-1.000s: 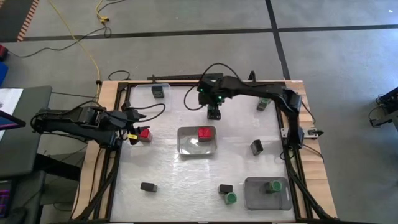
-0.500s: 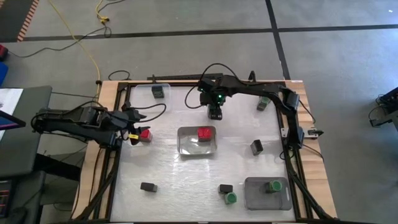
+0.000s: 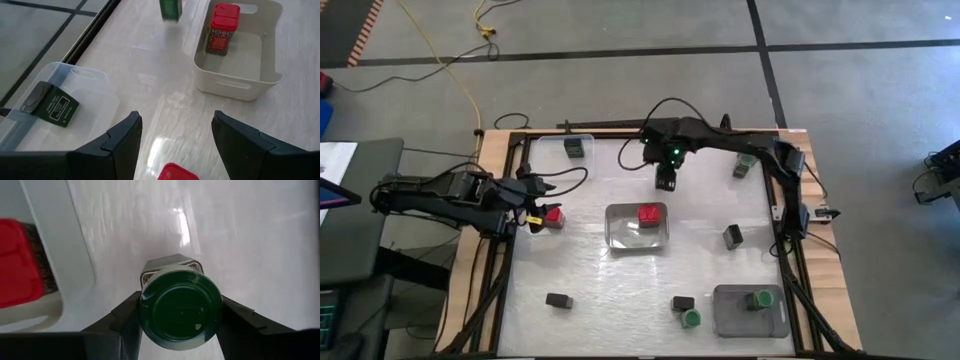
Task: Sort spices by type
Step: Put the top left green seasoning bottle into the black bin
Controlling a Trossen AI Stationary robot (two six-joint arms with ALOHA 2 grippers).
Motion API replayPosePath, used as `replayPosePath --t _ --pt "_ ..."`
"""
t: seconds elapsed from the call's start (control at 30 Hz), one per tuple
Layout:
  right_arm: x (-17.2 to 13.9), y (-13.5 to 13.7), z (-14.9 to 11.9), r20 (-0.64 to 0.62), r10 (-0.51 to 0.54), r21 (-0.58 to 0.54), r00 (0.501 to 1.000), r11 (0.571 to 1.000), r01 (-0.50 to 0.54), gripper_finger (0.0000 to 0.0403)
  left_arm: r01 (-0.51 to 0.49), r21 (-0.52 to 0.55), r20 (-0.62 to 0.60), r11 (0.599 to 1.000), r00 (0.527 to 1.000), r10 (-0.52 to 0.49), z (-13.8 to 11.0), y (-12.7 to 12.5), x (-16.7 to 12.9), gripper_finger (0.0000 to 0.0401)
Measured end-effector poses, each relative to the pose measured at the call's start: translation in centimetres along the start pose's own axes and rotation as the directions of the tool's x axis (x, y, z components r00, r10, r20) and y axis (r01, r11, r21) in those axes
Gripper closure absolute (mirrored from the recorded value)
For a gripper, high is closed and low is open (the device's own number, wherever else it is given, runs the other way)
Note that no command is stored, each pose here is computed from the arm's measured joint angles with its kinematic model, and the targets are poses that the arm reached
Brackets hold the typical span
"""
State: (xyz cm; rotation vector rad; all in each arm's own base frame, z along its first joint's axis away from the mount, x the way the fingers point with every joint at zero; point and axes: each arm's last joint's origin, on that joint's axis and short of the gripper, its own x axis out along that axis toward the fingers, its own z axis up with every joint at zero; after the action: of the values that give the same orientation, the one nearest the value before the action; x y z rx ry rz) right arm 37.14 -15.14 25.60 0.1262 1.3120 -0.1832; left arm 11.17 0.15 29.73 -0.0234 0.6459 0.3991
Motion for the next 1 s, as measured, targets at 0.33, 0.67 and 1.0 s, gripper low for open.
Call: replayPosePath --t 0.33,0.67,1.0 --pt "-10.5 3.9 -3.6 0.133 -0.052 0.177 0.990 0.984 0.027 0.0180 0.051 -0.048 0.050 0.998 0.998 -0.048 0.6 -0.2 0.0 0.0172" --pt "-15.8 12.7 -10.3 0.123 -0.046 0.159 0.991 0.987 0.026 0.0180 0.192 0.030 0.140 0.981 0.971 -0.194 3.2 -5.4 3.2 0.0172" --pt "-18.4 21.1 -17.4 0.137 0.080 0.132 0.987 0.986 -0.098 0.0180 0.311 -0.002 0.179 0.950 0.935 -0.306 3.8 -10.1 5.3 0.0172"
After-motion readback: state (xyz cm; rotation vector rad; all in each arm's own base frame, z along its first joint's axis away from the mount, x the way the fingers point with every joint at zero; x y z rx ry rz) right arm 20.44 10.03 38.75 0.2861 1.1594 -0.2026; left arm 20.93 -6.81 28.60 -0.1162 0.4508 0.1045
